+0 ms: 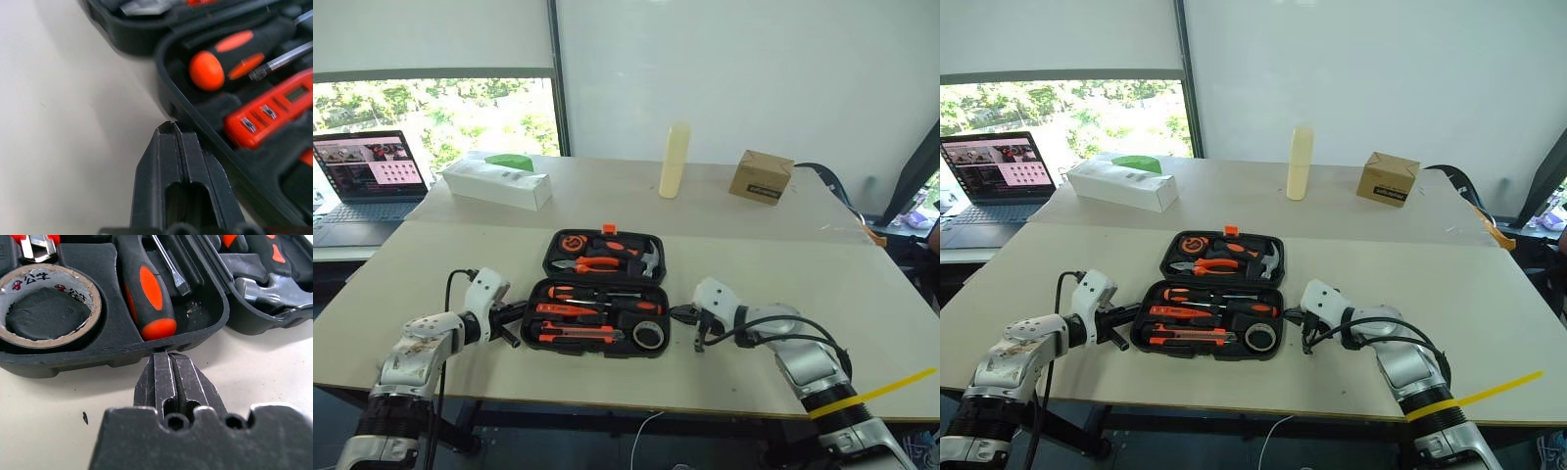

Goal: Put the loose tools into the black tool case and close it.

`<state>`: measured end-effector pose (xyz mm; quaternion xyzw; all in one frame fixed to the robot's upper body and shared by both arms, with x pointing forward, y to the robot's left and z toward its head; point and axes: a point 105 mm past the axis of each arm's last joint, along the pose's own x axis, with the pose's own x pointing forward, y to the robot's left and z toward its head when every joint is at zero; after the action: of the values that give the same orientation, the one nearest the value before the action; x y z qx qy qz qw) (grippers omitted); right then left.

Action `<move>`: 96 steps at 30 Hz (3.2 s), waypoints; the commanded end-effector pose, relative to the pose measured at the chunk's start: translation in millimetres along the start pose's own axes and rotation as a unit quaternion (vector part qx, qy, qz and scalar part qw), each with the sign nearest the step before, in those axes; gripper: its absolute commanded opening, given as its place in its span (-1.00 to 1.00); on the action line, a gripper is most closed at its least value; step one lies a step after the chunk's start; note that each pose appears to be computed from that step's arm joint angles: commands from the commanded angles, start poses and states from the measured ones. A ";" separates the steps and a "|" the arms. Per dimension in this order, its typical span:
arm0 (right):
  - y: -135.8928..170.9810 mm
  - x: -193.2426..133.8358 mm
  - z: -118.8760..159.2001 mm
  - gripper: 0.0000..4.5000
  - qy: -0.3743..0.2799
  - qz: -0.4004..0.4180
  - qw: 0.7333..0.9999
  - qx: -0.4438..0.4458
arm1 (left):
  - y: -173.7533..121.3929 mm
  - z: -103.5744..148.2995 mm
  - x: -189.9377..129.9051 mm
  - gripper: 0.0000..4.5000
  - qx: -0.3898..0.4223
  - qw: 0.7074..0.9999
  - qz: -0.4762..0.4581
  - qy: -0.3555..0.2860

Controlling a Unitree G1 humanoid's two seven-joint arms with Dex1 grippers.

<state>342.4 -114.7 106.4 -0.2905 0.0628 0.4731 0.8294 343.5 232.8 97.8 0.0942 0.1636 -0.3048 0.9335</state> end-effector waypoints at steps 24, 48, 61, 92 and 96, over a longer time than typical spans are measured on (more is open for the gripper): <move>15.7 -48.1 -5.4 -1.00 0.068 0.033 0.997 0.013 | -41.8 4.3 12.2 -0.98 0.054 0.995 -0.086 0.003; -87.7 -18.5 27.1 0.45 0.134 -0.086 0.922 0.353 | 22.2 81.1 42.1 0.68 -0.223 0.972 -0.017 0.068; -73.1 10.2 10.8 -0.03 0.173 -0.062 0.915 0.359 | 19.9 71.5 51.2 0.18 -0.239 0.967 -0.014 0.085; -27.1 -55.6 12.9 -1.00 -0.025 -0.167 0.953 -0.253 | -38.3 62.4 -29.3 -0.97 0.284 0.929 -0.069 -0.229; -9.4 -65.5 -9.7 -1.00 -0.018 -0.153 0.937 -0.314 | -51.8 26.2 -35.8 -0.97 0.358 0.908 -0.104 -0.192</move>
<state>321.3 -153.6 133.7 -0.4912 -0.1443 0.3561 0.7817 304.6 201.7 136.1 0.2927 -0.1168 -0.4336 0.8442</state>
